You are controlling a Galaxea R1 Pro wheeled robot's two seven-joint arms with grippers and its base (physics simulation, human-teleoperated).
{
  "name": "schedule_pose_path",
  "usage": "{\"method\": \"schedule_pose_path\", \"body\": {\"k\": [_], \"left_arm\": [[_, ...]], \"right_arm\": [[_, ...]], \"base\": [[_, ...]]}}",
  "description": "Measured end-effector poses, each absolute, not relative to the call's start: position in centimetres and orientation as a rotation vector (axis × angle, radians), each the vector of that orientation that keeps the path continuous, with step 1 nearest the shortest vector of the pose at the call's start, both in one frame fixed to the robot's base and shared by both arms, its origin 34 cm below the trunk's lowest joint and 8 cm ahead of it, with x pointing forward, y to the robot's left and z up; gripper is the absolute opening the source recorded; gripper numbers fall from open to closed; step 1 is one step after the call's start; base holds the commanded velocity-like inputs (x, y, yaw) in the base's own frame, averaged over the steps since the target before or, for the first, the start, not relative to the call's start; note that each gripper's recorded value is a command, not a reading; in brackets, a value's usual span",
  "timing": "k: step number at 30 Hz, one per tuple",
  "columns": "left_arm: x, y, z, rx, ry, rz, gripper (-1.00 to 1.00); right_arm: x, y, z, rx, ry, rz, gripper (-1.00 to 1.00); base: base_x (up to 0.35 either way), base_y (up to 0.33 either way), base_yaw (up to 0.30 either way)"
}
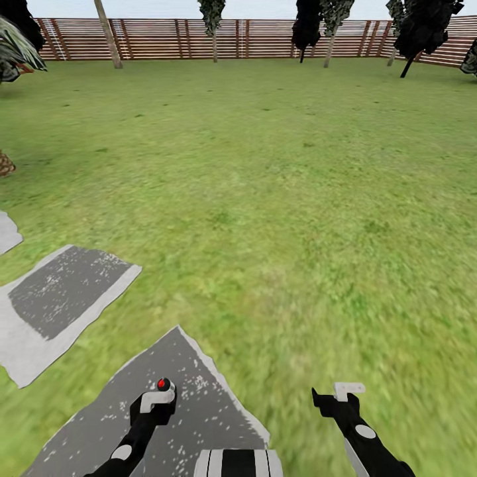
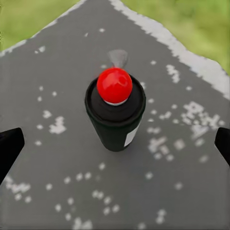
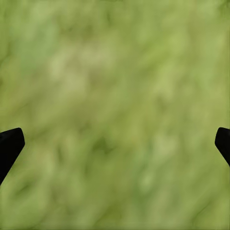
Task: Pick up the pesticide atomizer in the garden and spray insectifuge to fully cover both potted plants in the garden.
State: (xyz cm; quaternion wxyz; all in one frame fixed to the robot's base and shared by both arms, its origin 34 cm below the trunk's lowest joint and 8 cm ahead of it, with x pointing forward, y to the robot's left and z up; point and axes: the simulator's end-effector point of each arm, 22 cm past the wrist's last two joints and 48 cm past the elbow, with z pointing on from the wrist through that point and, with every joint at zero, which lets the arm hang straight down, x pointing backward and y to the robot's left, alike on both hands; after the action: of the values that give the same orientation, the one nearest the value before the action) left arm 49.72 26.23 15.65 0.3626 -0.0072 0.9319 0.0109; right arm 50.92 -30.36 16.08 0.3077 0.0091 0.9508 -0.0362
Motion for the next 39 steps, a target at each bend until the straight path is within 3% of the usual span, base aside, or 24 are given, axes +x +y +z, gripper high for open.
{"method": "schedule_pose_path", "body": {"k": [39], "left_arm": [[47.8,26.2,13.6,-0.022,2.449,0.03,1.0]], "right_arm": [[51.9,-30.3,16.2,0.011,2.397,-0.095,1.0]], "base": [[0.019,0.0,0.0]]}}
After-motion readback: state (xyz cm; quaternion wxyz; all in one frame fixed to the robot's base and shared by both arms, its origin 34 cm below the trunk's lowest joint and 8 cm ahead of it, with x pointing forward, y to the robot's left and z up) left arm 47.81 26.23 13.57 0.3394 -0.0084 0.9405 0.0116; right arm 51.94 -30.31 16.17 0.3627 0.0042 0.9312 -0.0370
